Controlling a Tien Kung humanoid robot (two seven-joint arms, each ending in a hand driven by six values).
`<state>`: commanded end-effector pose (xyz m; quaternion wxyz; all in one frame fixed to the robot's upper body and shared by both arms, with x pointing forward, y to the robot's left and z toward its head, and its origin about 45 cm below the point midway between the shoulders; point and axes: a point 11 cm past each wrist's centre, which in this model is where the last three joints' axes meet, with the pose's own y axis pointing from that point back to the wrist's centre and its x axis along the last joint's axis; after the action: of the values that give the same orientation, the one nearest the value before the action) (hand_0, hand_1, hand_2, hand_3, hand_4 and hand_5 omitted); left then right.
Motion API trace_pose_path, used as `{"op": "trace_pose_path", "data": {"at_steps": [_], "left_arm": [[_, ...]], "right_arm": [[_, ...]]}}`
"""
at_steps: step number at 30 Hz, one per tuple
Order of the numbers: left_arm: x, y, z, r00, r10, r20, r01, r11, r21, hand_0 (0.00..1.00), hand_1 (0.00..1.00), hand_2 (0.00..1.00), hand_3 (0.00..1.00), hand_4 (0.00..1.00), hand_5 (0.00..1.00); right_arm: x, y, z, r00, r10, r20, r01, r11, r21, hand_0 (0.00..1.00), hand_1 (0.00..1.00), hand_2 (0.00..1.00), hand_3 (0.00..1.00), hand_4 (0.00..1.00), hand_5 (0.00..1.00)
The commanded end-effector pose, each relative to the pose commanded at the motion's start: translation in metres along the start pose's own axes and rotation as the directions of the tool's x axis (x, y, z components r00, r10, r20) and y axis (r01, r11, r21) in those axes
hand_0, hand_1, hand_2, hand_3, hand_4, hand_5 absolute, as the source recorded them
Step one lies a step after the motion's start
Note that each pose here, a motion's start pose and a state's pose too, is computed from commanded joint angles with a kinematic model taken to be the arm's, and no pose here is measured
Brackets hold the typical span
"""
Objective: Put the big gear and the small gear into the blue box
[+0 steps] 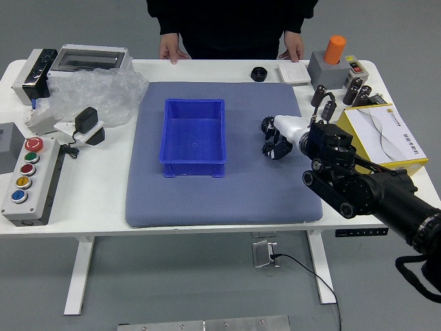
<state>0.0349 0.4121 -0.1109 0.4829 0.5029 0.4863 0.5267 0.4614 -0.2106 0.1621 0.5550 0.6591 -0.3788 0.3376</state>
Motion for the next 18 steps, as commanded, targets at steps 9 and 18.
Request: {"op": "trace_pose_path", "data": {"at_steps": [9,18], "left_arm": [[-0.0001,0.0001,0.0007,1.0,0.0,-0.001,0.0,1.0,-0.002,0.884,0.835,0.835,0.876,0.807,0.336],[-0.0003,0.0,0.001,1.0,-0.001,-0.001,0.001,1.0,-0.003,0.882,0.834,0.834,0.876,0.807,0.336]], "right_arm": [[-0.0043,0.0,-0.0013,1.0,-0.008,0.004,0.008,1.0,0.002,0.655,0.499,0.495,0.543,0.782,0.002],[-0.0058,-0.0002,-0.002,1.0,-0.007,0.015,0.007,1.0,0.001,0.649,0.461,0.437,0.455,0.789,0.002]]}}
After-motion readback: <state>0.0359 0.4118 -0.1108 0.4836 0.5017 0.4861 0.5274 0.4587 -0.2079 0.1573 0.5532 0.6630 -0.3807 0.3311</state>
